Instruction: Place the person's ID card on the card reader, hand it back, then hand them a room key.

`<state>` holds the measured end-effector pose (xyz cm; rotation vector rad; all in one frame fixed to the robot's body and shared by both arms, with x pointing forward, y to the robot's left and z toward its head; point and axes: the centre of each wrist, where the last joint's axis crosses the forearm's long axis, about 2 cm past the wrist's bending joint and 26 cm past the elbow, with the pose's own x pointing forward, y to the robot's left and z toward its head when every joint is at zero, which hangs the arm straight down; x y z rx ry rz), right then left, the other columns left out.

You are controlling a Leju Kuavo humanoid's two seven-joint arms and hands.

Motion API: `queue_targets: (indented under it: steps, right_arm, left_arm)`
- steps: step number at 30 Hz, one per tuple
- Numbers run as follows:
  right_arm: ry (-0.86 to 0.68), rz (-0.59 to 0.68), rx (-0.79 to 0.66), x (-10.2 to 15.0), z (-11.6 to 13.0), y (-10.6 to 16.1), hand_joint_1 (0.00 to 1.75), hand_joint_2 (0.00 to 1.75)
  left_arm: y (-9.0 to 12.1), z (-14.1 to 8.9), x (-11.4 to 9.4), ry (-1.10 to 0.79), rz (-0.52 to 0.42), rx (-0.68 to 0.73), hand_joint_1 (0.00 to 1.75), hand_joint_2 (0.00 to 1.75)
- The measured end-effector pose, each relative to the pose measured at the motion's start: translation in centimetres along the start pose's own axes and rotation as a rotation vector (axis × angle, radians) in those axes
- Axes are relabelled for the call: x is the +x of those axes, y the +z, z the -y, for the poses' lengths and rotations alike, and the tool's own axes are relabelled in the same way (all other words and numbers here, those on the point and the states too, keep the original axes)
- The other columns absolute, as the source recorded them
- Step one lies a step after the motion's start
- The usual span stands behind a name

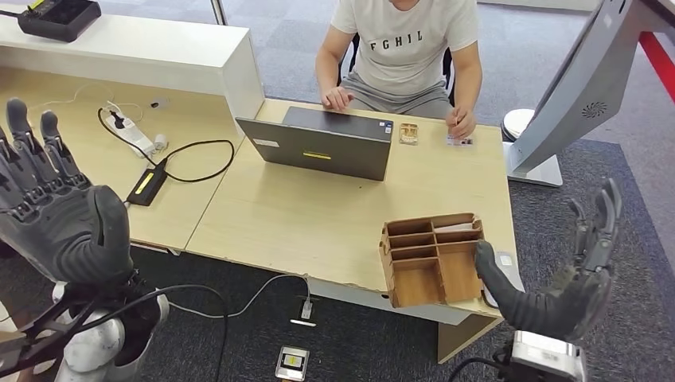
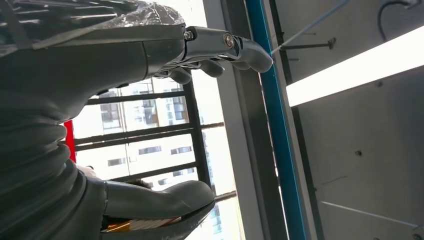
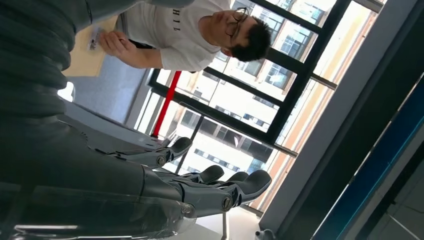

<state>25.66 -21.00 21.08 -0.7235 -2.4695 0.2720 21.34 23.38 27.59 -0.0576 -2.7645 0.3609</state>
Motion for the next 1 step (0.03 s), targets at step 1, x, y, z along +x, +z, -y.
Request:
queue_targets:
  steps: [1]
  right_arm:
    - [-0.003,0.002,-0.005,0.08,0.12,-0.01,0.00,1.75]
  left_arm:
    - [0.02,-0.01,0.02,-0.001,0.000,0.001,0.00,1.75]
